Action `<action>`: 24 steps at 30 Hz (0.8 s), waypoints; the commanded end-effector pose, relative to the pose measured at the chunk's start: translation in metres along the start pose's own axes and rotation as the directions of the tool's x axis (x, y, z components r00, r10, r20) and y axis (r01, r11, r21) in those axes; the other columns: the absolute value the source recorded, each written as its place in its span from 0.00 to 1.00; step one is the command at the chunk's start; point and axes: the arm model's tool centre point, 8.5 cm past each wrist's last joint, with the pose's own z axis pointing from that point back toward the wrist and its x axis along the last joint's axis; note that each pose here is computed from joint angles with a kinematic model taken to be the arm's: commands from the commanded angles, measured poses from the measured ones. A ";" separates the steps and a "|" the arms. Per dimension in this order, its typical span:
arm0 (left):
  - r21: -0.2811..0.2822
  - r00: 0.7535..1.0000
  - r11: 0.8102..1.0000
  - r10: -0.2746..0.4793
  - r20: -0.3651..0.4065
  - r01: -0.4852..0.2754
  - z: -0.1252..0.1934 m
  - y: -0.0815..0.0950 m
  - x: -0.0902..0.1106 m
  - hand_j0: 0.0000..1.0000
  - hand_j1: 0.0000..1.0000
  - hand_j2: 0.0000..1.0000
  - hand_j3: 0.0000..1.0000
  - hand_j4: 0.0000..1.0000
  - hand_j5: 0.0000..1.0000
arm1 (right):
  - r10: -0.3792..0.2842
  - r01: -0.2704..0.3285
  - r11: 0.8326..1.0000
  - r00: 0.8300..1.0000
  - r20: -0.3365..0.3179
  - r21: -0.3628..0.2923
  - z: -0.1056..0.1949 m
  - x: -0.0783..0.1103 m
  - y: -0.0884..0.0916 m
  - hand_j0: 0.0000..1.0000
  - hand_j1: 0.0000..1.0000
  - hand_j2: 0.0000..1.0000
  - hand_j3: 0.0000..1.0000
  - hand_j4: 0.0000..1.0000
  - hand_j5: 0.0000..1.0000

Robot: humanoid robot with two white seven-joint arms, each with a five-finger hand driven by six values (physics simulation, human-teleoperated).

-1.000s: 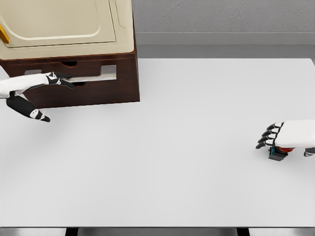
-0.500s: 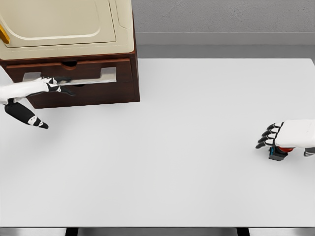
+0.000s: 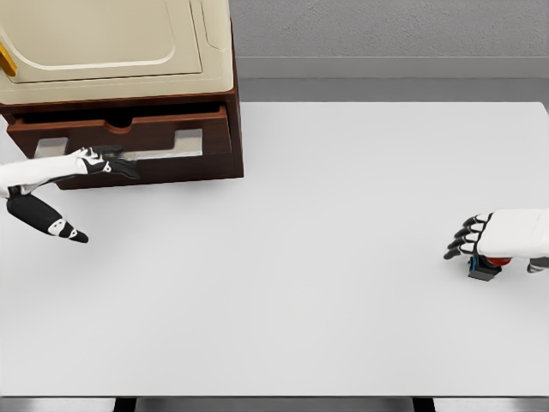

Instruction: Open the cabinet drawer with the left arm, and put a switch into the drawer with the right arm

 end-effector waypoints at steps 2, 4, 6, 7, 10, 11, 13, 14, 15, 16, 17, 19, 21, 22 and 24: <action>-0.004 1.000 1.000 -0.004 0.019 0.004 0.003 0.000 0.002 0.94 0.94 0.94 0.94 0.94 0.94 | -0.004 0.004 1.000 1.000 -0.002 -0.001 0.000 0.000 0.000 0.99 0.99 0.99 0.99 0.99 0.99; -0.008 1.000 1.000 -0.005 0.023 0.005 0.004 -0.002 0.002 0.94 0.94 0.94 0.94 0.94 0.94 | -0.003 0.003 1.000 1.000 -0.001 -0.002 0.000 0.000 0.000 0.99 0.99 0.99 0.99 0.99 0.99; -0.008 0.999 1.000 0.000 0.032 0.001 0.007 -0.002 0.002 0.94 0.94 0.94 0.94 0.94 0.94 | -0.003 0.003 1.000 1.000 0.000 -0.001 0.000 0.000 0.000 0.99 0.99 0.99 0.99 0.99 0.99; -0.009 0.999 1.000 -0.012 0.038 0.012 0.011 -0.001 0.003 0.94 0.94 0.94 0.94 0.94 0.94 | -0.004 0.004 1.000 1.000 -0.001 0.000 0.000 0.000 0.001 0.99 0.99 0.99 0.99 0.99 0.99; -0.013 0.999 1.000 -0.008 0.041 0.008 0.012 -0.003 0.002 0.94 0.94 0.94 0.94 0.94 0.94 | -0.003 0.003 1.000 1.000 -0.001 -0.002 0.000 0.000 0.000 0.99 0.99 0.99 0.99 0.99 0.99; -0.014 0.999 1.000 -0.008 0.040 0.009 0.012 -0.003 0.002 0.94 0.94 0.94 0.94 0.94 0.94 | -0.003 0.003 1.000 1.000 -0.001 -0.002 0.000 0.000 0.000 0.99 0.99 0.99 0.99 0.99 0.99; -0.014 0.999 1.000 -0.008 0.038 0.008 0.013 -0.003 0.002 0.94 0.94 0.94 0.94 0.94 0.94 | -0.004 0.004 1.000 1.000 -0.001 0.000 0.000 0.000 0.001 0.99 0.99 0.99 0.99 0.99 0.99; -0.014 0.999 1.000 -0.009 0.040 0.009 0.013 -0.003 0.002 0.94 0.94 0.94 0.94 0.94 0.94 | -0.004 0.004 1.000 1.000 -0.001 0.000 0.000 0.000 0.001 0.99 0.99 0.99 0.99 0.99 0.99; -0.014 0.999 1.000 -0.011 0.047 0.011 0.014 -0.003 0.003 0.94 0.94 0.94 0.94 0.94 0.94 | -0.004 0.004 1.000 1.000 -0.001 0.000 0.000 0.000 0.001 0.99 0.99 0.99 0.99 0.99 0.99; -0.017 0.998 1.000 -0.002 0.057 0.003 0.016 -0.005 0.003 0.94 0.94 0.94 0.94 0.94 0.94 | -0.004 0.004 1.000 1.000 -0.001 0.000 0.000 0.000 0.001 0.99 0.99 0.99 0.99 0.99 0.99; -0.018 0.998 1.000 -0.011 0.063 0.012 0.019 -0.004 0.003 0.94 0.94 0.94 0.94 0.94 0.94 | -0.003 0.003 1.000 1.000 0.000 -0.001 0.000 0.000 0.000 0.99 0.99 0.99 0.99 0.99 0.99; -0.018 0.998 1.000 -0.010 0.065 0.012 0.021 -0.004 0.003 0.94 0.94 0.94 0.94 0.94 0.94 | -0.004 0.004 1.000 1.000 -0.001 0.000 0.000 0.000 0.001 0.99 0.99 0.99 0.99 0.99 0.99; -0.019 0.998 1.000 -0.008 0.067 0.009 0.021 -0.005 0.003 0.94 0.94 0.94 0.94 0.94 0.94 | -0.004 0.004 1.000 1.000 -0.001 0.000 0.000 0.000 0.001 0.95 0.95 0.95 0.95 0.95 0.95; -0.018 0.998 1.000 -0.006 0.070 0.007 0.021 -0.005 0.003 0.94 0.94 0.94 0.94 0.94 0.94 | -0.003 0.003 1.000 1.000 0.000 -0.001 0.000 0.000 0.000 0.93 0.93 0.93 0.93 0.93 0.93; -0.019 0.998 1.000 -0.007 0.069 0.009 0.021 -0.005 0.003 0.94 0.94 0.94 0.94 0.94 0.94 | -0.003 0.003 1.000 1.000 0.000 -0.001 0.000 0.000 0.000 0.93 0.93 0.93 0.93 0.93 0.93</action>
